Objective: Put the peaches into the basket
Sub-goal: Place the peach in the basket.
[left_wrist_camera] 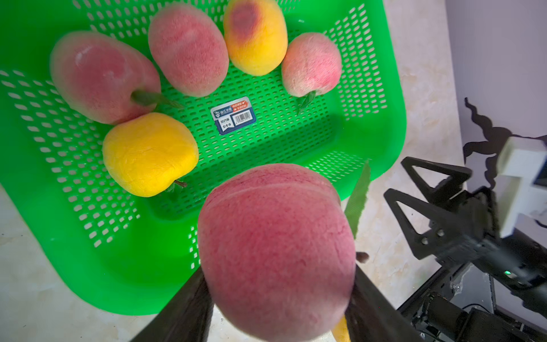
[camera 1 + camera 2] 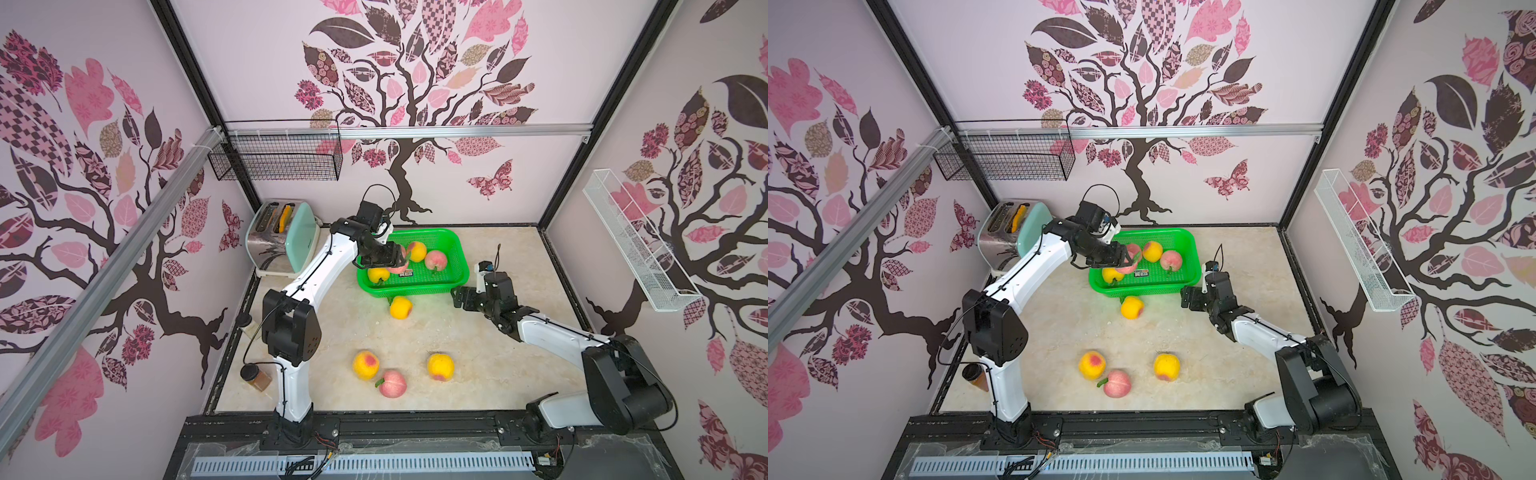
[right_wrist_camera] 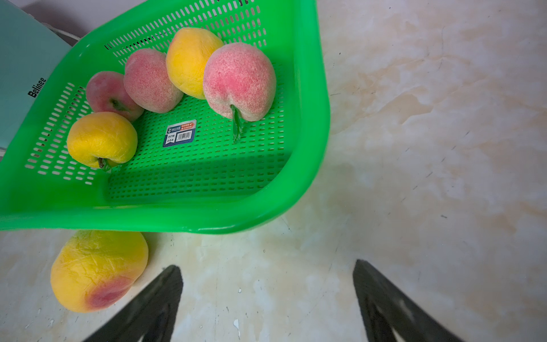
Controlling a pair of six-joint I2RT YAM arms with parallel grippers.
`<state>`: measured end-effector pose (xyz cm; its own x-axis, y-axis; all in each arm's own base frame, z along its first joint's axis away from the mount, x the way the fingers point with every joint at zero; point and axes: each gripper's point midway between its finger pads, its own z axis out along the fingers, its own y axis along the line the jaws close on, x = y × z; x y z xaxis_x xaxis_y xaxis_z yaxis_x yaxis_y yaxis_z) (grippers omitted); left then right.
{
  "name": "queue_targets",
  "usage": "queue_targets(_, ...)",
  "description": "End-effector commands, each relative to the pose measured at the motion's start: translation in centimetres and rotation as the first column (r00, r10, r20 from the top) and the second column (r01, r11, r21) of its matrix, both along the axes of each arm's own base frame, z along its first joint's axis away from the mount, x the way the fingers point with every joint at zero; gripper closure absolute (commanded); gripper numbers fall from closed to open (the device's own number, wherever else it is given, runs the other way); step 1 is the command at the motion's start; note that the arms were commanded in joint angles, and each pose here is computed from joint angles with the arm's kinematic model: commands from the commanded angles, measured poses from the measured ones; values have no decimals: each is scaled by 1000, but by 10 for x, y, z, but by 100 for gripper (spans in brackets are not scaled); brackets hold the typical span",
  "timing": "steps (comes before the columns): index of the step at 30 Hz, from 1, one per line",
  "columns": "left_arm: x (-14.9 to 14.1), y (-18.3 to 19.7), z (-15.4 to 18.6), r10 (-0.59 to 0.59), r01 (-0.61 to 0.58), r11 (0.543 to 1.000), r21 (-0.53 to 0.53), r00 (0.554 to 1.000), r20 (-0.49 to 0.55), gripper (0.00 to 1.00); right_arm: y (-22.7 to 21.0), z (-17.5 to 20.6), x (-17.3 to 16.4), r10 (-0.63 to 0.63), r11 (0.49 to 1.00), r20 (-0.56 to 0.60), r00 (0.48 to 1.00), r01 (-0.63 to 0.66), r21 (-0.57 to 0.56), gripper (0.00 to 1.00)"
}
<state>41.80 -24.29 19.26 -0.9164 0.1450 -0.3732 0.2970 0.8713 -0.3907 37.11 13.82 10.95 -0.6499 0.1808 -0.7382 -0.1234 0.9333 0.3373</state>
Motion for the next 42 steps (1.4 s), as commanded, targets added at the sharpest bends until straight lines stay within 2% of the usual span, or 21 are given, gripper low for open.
queue_targets(1,7,1,0,-21,20,999,34,1000,23,33,4,25,8,-3,1000,59,998,2,25,7)
queue_targets(6,10,12,-29,-23,26,990,139,999,-24,31,3,25,8,-4,1000,58,998,3,22,7)
queue_targets(11,13,17,-46,-23,31,982,185,999,-44,30,3,26,8,-5,1000,60,998,4,23,7)
queue_targets(34,16,43,-83,-5,36,933,358,996,-87,29,3,27,7,-3,1000,64,998,2,27,7)
queue_targets(38,15,47,-93,-2,44,920,388,994,-109,27,3,27,7,-5,1000,64,998,3,27,7)
queue_targets(42,16,54,-96,12,35,903,428,994,-109,22,3,27,7,-6,1000,64,998,4,26,7)
